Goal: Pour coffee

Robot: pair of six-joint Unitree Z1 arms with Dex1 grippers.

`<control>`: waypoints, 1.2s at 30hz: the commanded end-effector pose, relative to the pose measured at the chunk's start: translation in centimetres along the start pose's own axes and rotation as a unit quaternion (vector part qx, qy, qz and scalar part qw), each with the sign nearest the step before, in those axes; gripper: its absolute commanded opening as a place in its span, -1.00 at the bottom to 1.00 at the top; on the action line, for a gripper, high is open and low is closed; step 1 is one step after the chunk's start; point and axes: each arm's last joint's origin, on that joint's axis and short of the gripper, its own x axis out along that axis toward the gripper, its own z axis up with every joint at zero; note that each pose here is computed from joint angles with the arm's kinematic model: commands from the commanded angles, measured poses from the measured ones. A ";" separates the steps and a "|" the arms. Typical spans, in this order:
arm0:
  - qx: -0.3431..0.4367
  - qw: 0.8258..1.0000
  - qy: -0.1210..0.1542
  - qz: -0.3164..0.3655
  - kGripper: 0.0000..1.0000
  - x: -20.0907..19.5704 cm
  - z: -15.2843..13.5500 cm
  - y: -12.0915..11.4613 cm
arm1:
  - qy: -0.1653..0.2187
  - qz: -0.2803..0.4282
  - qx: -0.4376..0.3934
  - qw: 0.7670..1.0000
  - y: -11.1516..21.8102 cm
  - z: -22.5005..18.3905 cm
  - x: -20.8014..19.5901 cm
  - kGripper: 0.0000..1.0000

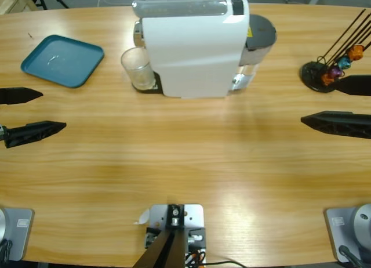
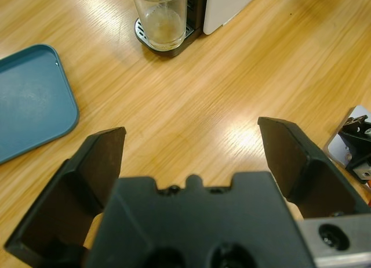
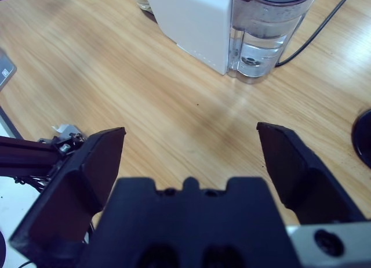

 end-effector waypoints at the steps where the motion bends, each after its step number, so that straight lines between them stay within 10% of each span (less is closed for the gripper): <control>1: -0.003 1.000 -0.003 -0.013 1.00 -0.5 -0.3 -0.4 | 0.022 0.002 0.004 1.000 -0.3 -0.7 0.9 1.00; 36: -0.004 1.000 -0.003 -0.012 1.00 -0.3 0.2 -0.3 | 0.036 0.000 0.002 0.999 -0.3 -0.9 0.6 1.00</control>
